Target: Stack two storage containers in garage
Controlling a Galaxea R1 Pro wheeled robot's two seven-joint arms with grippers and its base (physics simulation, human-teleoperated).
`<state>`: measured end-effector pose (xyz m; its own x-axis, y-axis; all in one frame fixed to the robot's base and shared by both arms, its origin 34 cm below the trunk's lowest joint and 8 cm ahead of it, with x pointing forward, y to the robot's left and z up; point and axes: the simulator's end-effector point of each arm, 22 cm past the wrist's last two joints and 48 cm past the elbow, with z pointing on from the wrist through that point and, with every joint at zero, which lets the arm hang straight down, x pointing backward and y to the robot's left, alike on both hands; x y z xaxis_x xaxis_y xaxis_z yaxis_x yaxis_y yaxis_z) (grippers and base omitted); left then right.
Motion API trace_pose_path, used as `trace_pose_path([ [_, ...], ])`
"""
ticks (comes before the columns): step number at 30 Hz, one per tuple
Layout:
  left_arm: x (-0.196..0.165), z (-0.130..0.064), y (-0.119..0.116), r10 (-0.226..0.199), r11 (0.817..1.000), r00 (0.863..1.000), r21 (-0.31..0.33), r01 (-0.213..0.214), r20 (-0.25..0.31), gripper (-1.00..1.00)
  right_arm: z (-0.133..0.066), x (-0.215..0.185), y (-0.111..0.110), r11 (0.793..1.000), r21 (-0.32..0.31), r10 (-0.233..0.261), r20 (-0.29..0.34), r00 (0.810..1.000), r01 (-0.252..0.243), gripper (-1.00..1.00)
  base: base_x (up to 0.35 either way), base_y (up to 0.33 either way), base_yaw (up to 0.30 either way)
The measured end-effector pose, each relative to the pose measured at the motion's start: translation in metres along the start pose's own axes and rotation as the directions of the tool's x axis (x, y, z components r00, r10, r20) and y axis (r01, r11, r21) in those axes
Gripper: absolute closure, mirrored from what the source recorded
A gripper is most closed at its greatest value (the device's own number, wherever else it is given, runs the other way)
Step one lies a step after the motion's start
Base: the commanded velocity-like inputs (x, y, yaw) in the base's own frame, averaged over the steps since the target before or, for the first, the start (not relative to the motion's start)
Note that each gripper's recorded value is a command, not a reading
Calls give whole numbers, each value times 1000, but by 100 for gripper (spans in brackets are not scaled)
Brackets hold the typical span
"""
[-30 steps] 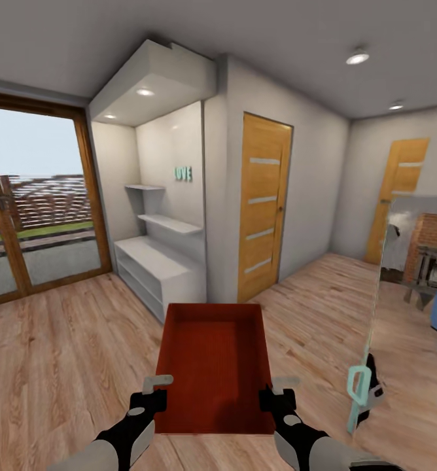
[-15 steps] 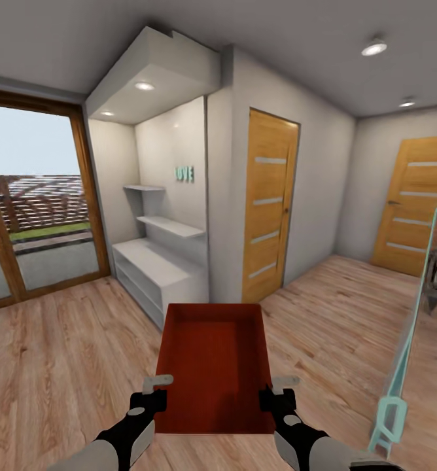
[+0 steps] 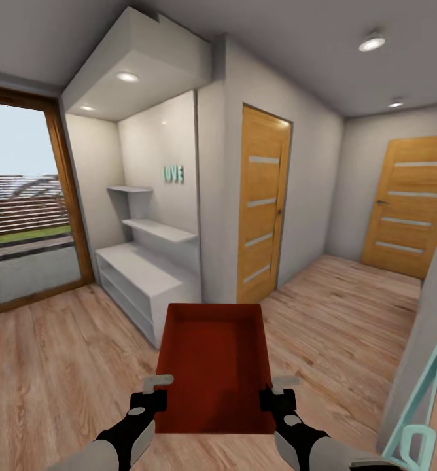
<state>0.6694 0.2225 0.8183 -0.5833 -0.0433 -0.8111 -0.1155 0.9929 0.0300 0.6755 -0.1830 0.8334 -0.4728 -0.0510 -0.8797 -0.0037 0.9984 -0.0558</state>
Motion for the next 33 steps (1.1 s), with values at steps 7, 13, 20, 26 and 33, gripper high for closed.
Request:
trace_pose_path([
  [7,0,0,0,0,1000,1000,1,0,0,100,0,0,0,1000,1,0,0,1000,0,100,322,137,-250],
  [13,0,0,0,0,1000,1000,0,0,0,100,0,0,0,1000,0,0,1,1000,0,100,322,137,-251],
  [20,0,0,0,0,1000,1000,0,0,0,100,0,0,0,1000,0,0,1,1000,0,100,322,137,-251],
  [26,0,0,0,0,1000,1000,0,0,0,100,0,0,0,1000,0,0,1,1000,0,100,322,137,-251],
  [33,0,0,0,0,1000,1000,0,0,0,100,0,0,0,1000,0,0,1,1000,0,100,322,137,-251],
])
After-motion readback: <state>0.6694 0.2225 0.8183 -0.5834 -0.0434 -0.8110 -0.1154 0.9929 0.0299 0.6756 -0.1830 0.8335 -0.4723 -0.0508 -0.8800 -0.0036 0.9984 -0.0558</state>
